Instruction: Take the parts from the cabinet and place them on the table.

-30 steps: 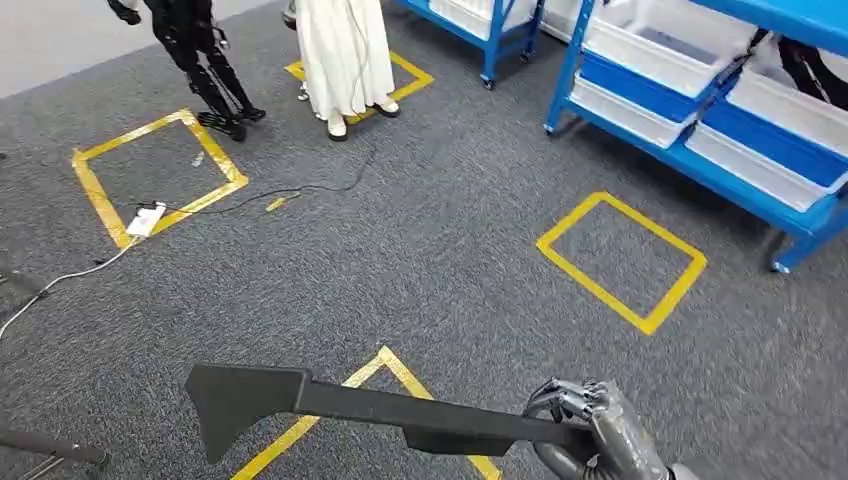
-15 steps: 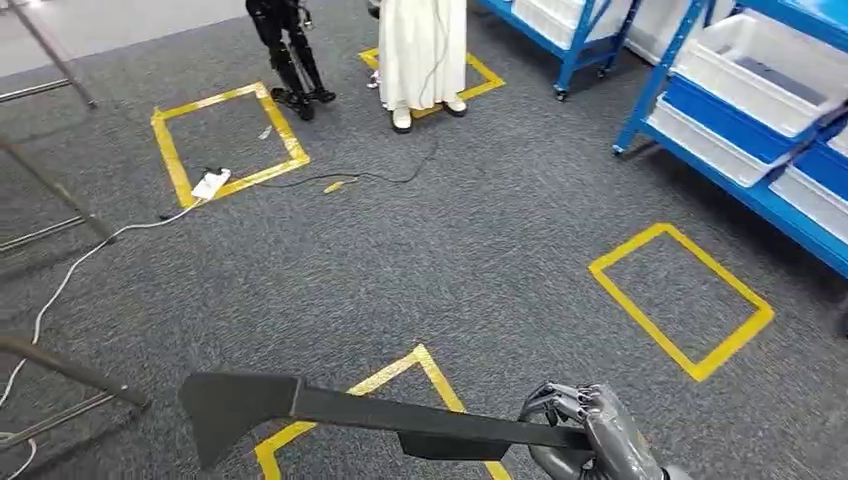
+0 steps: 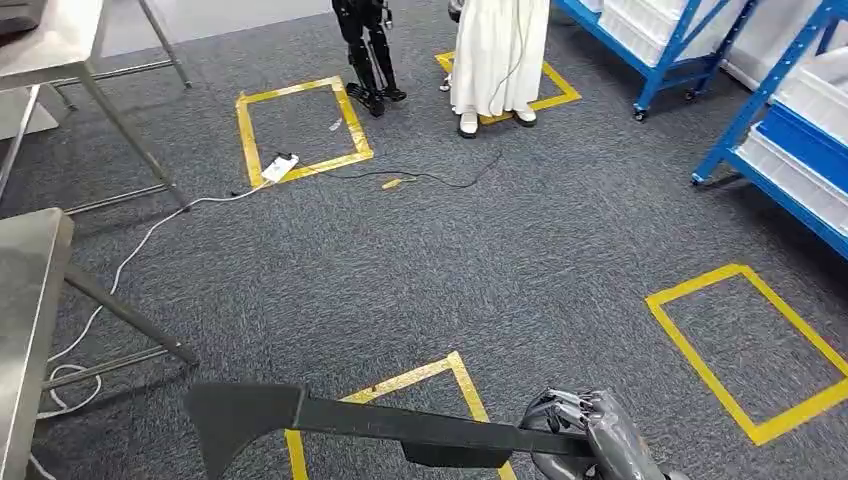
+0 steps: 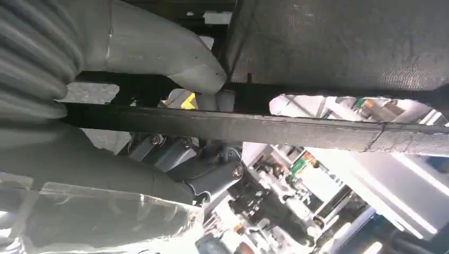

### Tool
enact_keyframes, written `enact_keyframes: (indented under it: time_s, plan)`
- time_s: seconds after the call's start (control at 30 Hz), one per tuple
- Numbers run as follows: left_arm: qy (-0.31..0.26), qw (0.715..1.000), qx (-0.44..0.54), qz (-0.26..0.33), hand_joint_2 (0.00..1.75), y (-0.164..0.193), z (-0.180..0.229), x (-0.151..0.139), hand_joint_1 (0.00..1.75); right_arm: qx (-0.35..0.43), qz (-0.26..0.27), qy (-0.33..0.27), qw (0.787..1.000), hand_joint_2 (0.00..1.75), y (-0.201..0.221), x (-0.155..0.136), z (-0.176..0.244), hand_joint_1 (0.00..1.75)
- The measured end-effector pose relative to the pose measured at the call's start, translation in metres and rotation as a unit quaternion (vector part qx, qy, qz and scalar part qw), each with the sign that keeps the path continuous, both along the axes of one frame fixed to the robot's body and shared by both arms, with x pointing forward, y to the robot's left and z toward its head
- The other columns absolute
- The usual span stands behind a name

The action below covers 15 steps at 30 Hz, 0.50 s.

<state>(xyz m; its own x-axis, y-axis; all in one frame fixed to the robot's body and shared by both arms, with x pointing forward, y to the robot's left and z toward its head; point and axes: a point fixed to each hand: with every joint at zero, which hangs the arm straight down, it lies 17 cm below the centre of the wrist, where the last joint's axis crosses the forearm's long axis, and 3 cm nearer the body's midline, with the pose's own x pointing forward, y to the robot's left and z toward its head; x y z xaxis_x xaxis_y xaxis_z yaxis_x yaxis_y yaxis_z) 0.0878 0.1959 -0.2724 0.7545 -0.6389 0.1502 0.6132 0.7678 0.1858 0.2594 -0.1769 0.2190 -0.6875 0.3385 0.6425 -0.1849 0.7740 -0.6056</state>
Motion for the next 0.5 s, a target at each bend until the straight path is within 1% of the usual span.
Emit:
enact_keyframes:
  time_s: [0.5]
  plan:
    - [0.004, 1.0, -0.002, 0.0, 0.0, -0.0017, 0.0002, -0.0001, 0.0, 0.002, 0.0, 0.003, 1.0, 1.75, 0.0003, -0.0018, -0.0014, 1.75]
